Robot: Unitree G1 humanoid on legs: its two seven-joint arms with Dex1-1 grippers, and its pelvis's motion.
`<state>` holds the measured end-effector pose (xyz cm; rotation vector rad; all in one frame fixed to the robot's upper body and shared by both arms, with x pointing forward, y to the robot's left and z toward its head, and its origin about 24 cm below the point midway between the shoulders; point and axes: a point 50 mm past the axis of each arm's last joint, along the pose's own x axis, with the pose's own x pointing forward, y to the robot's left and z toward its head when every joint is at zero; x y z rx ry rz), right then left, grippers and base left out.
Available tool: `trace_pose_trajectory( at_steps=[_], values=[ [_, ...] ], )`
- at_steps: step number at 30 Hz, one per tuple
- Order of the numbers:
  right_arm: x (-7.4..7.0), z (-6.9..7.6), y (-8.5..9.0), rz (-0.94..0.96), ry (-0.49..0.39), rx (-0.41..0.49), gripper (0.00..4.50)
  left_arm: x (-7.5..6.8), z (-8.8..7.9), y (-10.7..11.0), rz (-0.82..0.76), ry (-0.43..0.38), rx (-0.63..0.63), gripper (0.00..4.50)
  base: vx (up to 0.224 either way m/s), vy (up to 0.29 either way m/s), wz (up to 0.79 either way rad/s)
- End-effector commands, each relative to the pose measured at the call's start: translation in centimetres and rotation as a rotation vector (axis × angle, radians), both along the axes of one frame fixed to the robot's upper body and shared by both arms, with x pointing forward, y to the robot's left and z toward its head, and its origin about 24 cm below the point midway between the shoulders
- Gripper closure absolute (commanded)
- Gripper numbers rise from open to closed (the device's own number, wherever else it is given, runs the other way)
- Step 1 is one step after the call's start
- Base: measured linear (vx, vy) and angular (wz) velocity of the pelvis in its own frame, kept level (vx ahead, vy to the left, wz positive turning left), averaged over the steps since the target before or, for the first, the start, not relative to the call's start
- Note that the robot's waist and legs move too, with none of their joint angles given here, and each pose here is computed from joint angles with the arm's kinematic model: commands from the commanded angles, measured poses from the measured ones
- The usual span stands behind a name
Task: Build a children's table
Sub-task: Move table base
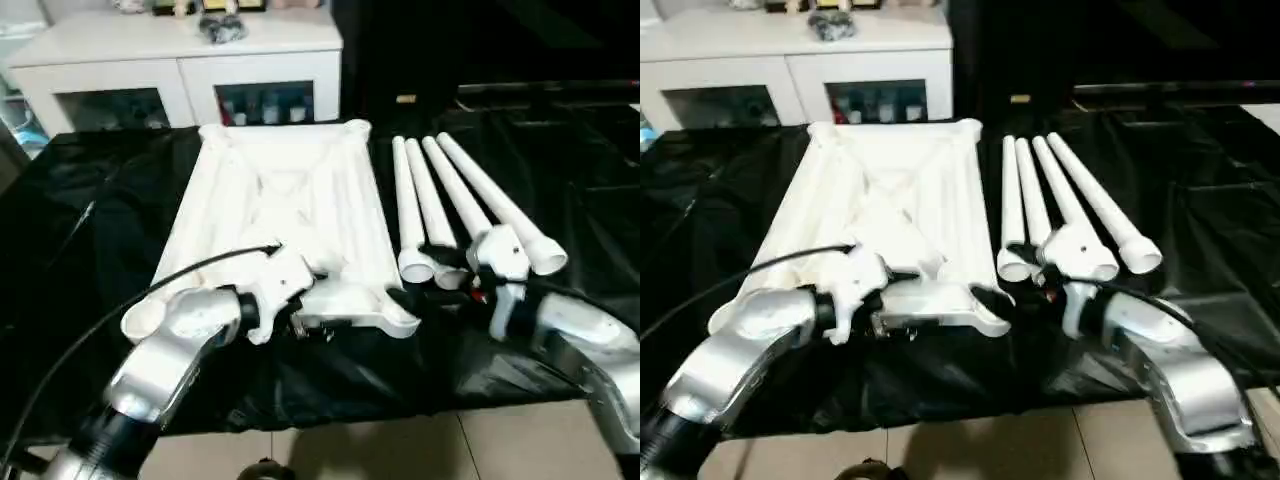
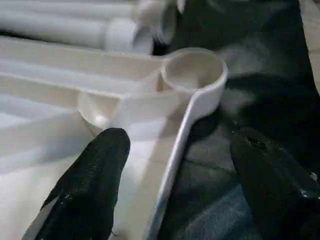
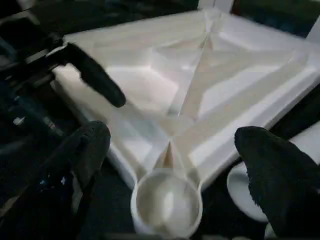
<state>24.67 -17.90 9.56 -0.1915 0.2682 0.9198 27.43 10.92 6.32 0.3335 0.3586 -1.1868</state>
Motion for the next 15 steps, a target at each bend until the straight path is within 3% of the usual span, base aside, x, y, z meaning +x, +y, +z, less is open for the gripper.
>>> trace_pose_trajectory(
  at_steps=[1,8,15],
  values=[
    [-0.5,0.1,0.4,0.058,0.023,-0.005,0.00,0.2,-0.1,0.1,-0.023,0.024,0.027,1.11,0.000,0.000,0.00],
    [-2.0,-0.3,0.6,0.116,0.082,-0.024,0.00,1.4,-0.4,0.4,0.009,0.053,0.041,1.58,0.022,-0.007,-0.01],
    [-2.0,-0.5,0.7,0.116,0.073,-0.050,0.00,1.1,-0.7,0.6,-0.068,0.084,0.093,2.01,0.000,0.000,0.00]
  ],
)
